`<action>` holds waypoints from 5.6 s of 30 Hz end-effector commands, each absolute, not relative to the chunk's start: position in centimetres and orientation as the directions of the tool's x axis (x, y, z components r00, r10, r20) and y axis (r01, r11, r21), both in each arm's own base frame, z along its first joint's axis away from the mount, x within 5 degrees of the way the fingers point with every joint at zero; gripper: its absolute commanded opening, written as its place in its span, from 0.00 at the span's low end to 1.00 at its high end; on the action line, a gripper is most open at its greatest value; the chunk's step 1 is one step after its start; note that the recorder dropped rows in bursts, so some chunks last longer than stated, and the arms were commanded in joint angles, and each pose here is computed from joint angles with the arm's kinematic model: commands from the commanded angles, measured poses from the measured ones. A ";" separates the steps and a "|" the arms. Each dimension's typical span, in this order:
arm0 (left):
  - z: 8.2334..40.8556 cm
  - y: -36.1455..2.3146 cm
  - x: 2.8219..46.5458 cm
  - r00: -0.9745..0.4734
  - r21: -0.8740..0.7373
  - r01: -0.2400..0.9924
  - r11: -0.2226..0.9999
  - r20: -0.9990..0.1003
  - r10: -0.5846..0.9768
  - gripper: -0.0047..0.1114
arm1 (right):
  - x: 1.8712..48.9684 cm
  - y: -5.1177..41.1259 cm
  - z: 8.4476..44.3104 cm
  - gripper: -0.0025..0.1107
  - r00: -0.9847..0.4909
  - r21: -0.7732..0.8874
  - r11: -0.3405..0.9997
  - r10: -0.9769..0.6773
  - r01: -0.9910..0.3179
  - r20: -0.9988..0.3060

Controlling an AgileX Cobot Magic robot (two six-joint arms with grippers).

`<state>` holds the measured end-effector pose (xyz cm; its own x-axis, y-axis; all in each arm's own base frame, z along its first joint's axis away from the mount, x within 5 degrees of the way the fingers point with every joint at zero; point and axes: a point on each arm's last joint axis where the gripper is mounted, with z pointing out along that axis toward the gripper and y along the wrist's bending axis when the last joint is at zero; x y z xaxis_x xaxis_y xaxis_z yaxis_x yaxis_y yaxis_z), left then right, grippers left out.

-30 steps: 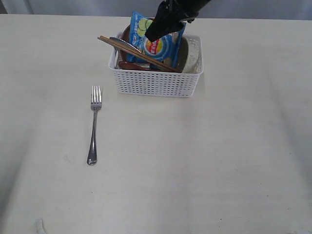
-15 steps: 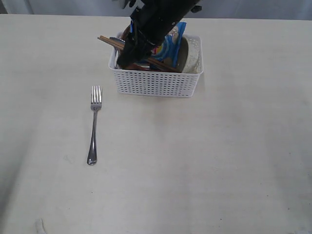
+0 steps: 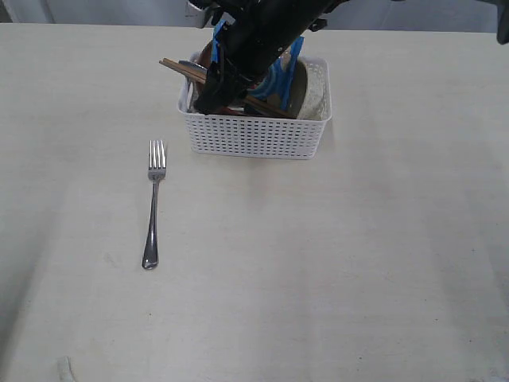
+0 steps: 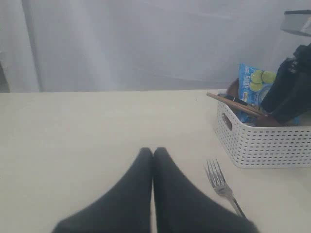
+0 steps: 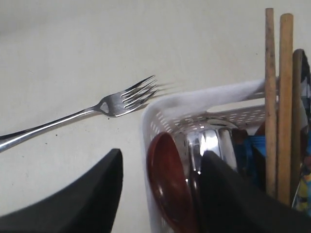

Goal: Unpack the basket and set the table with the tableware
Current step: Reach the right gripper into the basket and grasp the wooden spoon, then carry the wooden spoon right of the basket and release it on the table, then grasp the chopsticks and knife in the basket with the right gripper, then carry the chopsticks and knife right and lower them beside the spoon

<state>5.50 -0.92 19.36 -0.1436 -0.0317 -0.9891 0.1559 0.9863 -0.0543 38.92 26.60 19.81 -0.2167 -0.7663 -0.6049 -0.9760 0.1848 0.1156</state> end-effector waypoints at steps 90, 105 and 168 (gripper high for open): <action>19.4 -0.9 5.5 -0.133 -0.057 0.158 0.986 -0.990 -0.036 0.04 | 39.1 22.8 28.0 0.35 -0.301 0.030 0.403 -0.630 -0.915 -0.716; 19.4 -0.9 5.5 -0.133 -0.057 0.158 0.986 -0.990 -0.036 0.04 | 40.7 29.0 24.2 0.53 -0.256 -0.037 0.367 -0.712 -0.929 -0.654; 19.4 -0.9 5.5 -0.133 -0.057 0.158 0.986 -0.990 -0.036 0.04 | 42.7 3.2 17.5 0.02 -0.984 0.019 0.997 -0.072 -0.077 -0.165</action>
<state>5.50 -0.92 19.36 -0.1436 -0.0317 -0.9891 0.1559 0.9863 -0.0543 43.29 3.46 19.39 -0.9850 -0.0826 -0.1514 -0.0869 0.9960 0.0215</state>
